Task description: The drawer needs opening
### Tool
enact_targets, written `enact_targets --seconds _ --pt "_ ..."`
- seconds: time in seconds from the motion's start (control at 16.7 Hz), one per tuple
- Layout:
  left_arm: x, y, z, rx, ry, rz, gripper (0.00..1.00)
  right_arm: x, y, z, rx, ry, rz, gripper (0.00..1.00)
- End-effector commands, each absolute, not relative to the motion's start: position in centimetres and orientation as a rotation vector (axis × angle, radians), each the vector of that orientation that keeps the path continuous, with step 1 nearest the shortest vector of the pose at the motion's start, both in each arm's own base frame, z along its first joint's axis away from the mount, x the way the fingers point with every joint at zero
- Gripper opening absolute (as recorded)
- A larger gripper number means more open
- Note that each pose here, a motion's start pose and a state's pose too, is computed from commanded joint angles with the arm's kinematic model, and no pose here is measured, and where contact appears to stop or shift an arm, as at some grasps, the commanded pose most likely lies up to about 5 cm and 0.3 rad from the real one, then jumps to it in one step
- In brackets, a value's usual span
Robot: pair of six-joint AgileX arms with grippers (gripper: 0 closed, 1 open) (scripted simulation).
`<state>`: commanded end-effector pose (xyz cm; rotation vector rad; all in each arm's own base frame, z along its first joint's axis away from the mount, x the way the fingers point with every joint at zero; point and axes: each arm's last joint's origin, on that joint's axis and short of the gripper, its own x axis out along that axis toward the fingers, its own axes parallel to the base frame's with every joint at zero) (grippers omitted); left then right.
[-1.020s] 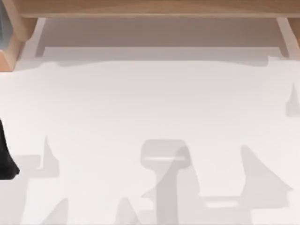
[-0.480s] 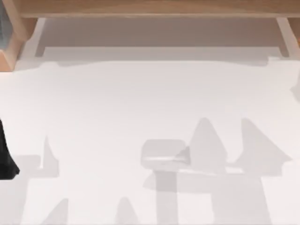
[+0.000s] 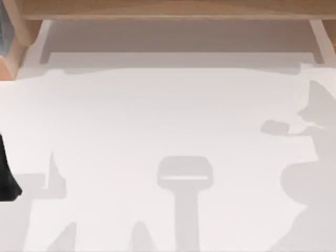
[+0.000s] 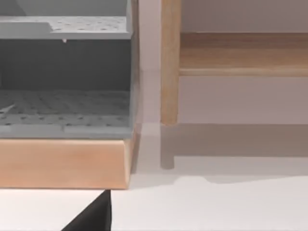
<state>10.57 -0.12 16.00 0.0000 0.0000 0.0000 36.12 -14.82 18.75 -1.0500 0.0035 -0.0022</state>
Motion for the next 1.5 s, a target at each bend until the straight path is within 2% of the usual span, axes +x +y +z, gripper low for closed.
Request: enact_targets --seconds 0.24,0.48,0.9,1.5 --pt "10.6 -0.1 16.0 0.0 0.0 0.0 1.0 39.0 -17.0 13.0 -1.369 0.01 -0.001 1.0" --pt "10.6 -0.1 16.0 0.0 0.0 0.0 1.0 40.2 -17.9 9.4 -1.546 0.009 -0.006 1.0" --pt "10.6 -0.1 16.0 0.0 0.0 0.0 1.0 40.4 -17.8 8.9 -1.568 0.007 -0.002 1.0" --pt "10.6 -0.1 16.0 0.0 0.0 0.0 1.0 42.8 -18.1 8.9 -1.571 0.008 -0.008 1.0"
